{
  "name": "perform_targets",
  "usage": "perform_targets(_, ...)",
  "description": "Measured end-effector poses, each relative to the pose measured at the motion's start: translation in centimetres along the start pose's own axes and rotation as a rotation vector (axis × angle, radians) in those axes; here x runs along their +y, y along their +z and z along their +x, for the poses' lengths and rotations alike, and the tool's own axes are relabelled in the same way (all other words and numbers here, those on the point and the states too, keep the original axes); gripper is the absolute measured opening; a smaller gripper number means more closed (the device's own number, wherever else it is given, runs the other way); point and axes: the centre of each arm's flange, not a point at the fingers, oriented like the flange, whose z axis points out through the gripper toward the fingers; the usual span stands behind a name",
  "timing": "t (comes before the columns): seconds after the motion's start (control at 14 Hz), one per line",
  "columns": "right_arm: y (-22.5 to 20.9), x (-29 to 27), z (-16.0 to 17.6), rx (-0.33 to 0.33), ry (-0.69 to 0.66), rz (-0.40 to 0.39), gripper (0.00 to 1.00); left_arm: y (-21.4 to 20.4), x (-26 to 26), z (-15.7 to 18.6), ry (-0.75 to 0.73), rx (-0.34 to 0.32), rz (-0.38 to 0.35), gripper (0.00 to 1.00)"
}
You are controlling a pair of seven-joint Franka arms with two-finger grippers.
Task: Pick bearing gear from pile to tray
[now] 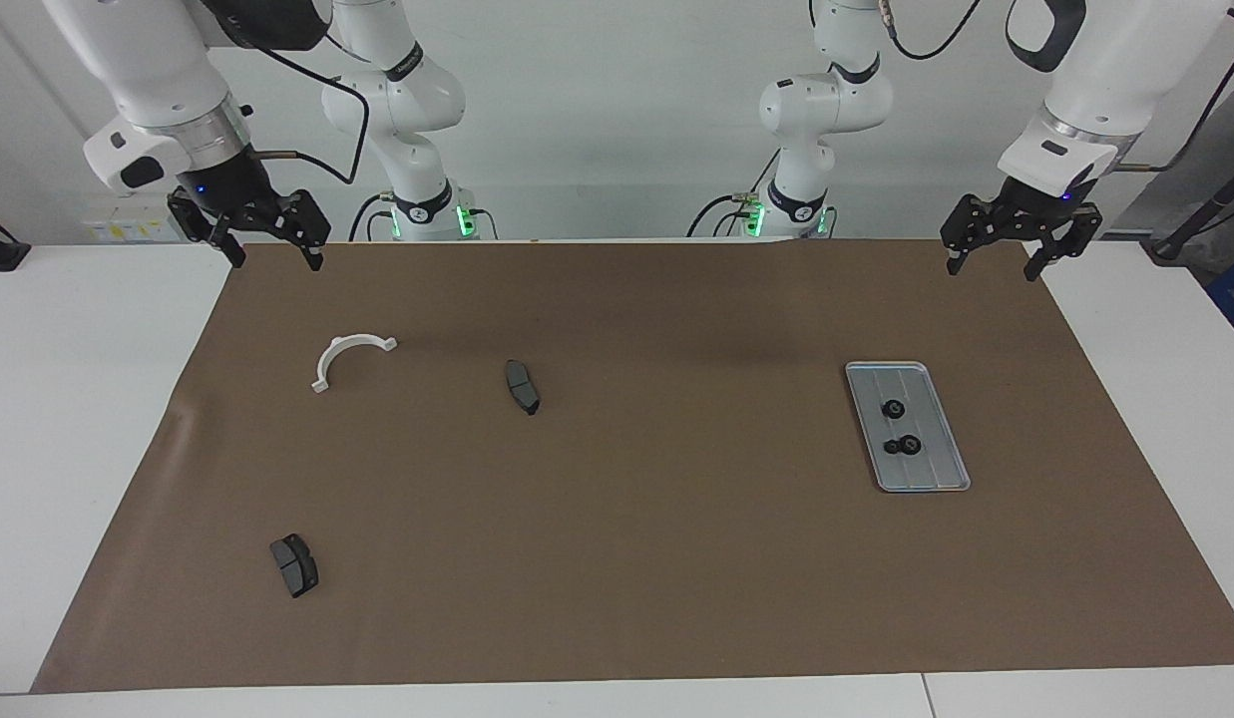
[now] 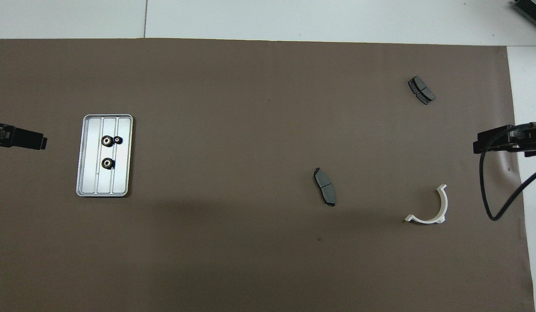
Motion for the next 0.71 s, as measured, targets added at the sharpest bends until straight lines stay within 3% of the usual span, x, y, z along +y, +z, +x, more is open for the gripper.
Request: perform_targets(0.71, 0.0, 0.0, 0.0, 0.000, 0.000, 0.000, 1.00, 1.2, 1.1, -0.2, -0.101, -0.028, -0.041, 1.00)
